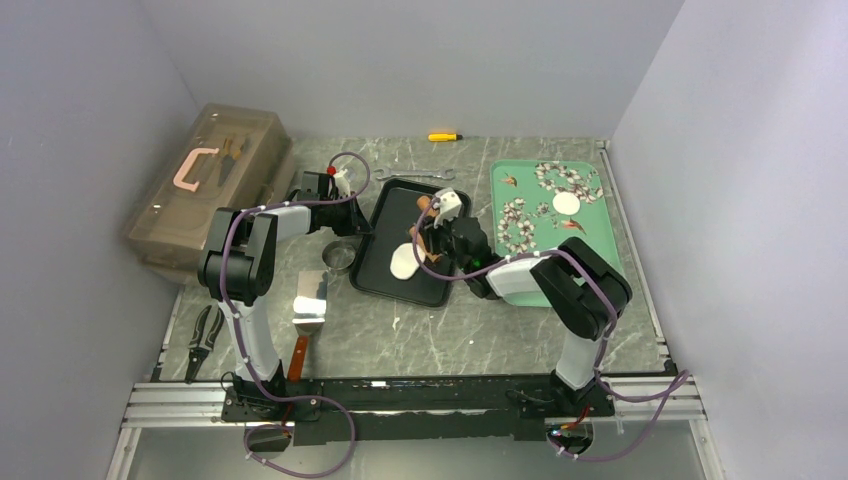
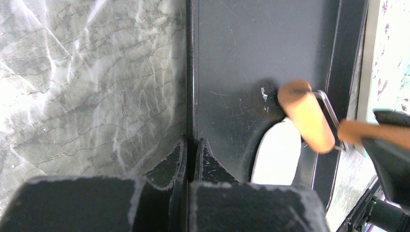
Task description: Roll out the dumpling wrappers from the dough
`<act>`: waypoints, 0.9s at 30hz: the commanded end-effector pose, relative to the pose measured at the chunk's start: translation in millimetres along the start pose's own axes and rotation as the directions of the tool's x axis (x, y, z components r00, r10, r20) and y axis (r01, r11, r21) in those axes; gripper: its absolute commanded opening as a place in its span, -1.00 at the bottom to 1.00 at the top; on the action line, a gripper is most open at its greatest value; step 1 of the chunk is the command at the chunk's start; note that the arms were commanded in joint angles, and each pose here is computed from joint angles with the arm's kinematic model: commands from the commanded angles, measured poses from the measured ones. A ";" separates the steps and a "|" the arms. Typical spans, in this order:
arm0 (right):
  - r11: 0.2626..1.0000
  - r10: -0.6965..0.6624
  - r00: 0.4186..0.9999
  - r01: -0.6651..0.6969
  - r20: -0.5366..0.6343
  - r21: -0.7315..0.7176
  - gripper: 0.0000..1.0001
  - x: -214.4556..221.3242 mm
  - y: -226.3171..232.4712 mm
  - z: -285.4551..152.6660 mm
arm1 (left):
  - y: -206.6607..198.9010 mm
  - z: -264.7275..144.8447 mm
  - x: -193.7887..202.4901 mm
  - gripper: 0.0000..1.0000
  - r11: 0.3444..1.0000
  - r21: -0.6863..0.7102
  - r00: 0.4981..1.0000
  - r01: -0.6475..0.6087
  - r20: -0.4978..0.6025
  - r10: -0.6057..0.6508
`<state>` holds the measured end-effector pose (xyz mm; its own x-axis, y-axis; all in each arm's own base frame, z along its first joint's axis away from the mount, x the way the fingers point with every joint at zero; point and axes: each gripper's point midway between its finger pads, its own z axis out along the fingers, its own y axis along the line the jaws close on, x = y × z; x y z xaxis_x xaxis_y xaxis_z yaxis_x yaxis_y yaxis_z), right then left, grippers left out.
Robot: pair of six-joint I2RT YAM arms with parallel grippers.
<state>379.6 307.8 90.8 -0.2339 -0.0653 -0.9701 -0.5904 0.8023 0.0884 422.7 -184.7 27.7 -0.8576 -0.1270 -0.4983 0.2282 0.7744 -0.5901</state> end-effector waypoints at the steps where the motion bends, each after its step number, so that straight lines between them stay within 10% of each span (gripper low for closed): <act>1: 0.964 -0.082 0.954 0.150 -0.290 0.220 -1.00 95.6 -58.3 -27.2 | 23.2 5.1 27.7 -1.00 0.996 -0.086 0.997 0.032 -0.073 -0.038; 14: 0.972 -0.226 0.972 0.230 0.071 -0.055 -1.00 -78.6 49.2 -19.9 | 24.9 6.1 29.3 -1.00 0.995 -0.090 0.996 0.031 -0.077 -0.038; 27: 0.970 -0.195 0.981 0.191 -0.012 -0.152 -1.00 11.0 67.5 5.6 | 23.3 5.1 27.8 -1.00 0.996 -0.085 0.997 0.028 -0.073 -0.034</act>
<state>339.4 360.7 99.9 -0.1315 -0.2344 -0.9632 -0.7268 0.6835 -0.0671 422.7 -184.7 27.7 -0.8576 -0.1270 -0.4983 0.2282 0.7744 -0.5901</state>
